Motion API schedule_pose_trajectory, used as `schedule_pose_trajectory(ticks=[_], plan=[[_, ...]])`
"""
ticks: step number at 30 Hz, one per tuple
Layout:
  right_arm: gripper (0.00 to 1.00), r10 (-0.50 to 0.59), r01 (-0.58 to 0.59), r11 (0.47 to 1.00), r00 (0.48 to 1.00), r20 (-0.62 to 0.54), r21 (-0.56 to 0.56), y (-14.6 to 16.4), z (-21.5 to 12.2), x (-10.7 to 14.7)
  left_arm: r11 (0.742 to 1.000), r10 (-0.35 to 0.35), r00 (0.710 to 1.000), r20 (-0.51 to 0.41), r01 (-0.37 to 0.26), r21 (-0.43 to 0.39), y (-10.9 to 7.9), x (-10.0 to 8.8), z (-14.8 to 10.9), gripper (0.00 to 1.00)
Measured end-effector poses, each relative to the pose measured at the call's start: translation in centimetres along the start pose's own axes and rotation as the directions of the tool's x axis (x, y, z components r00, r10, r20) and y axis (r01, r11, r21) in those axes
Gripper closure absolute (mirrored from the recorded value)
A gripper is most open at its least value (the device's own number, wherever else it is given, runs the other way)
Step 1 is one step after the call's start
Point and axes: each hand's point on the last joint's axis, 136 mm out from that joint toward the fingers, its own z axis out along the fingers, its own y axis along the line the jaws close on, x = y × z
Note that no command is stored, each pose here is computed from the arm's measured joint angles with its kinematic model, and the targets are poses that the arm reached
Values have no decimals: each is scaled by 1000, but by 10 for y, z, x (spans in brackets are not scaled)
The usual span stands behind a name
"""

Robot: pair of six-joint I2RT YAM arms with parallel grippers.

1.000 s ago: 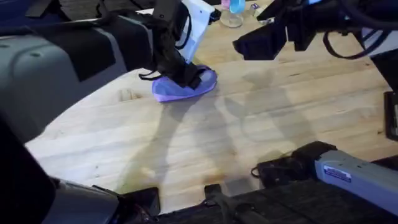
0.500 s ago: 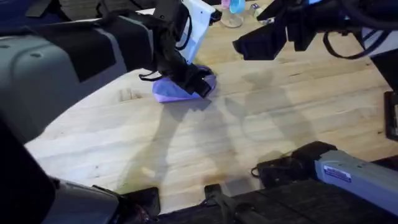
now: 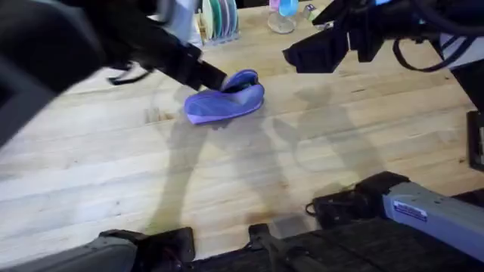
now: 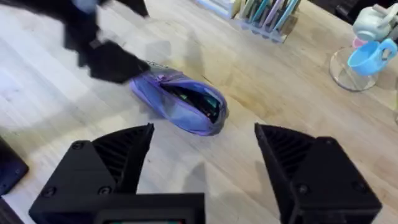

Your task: Unzip the bag, pick up the pens from the table one at a time and place them inside, then zip the bag closed.

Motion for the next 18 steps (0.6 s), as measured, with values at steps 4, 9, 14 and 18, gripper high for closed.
schedule_pose_trajectory(ticks=[4, 9, 14, 18], plan=[[3, 2, -2, 1000, 1000, -5, -2, 0, 0, 1, 1000, -7, 998, 56, 7, 9, 21, 8, -41, 8], [4, 41, -41, 999, 999, -32, -9, 3, 0, 8, 998, -52, 996, 68, 54, -28, 50, 22, -57, 8], [4, 107, -108, 994, 993, -39, -9, 2, 2, 9, 992, -98, 993, 61, 103, -79, 75, 34, -63, 8], [4, 232, -233, 972, 972, -45, -12, -3, 18, 4, 990, -109, 993, 41, 113, -87, 78, 40, -64, 8]])
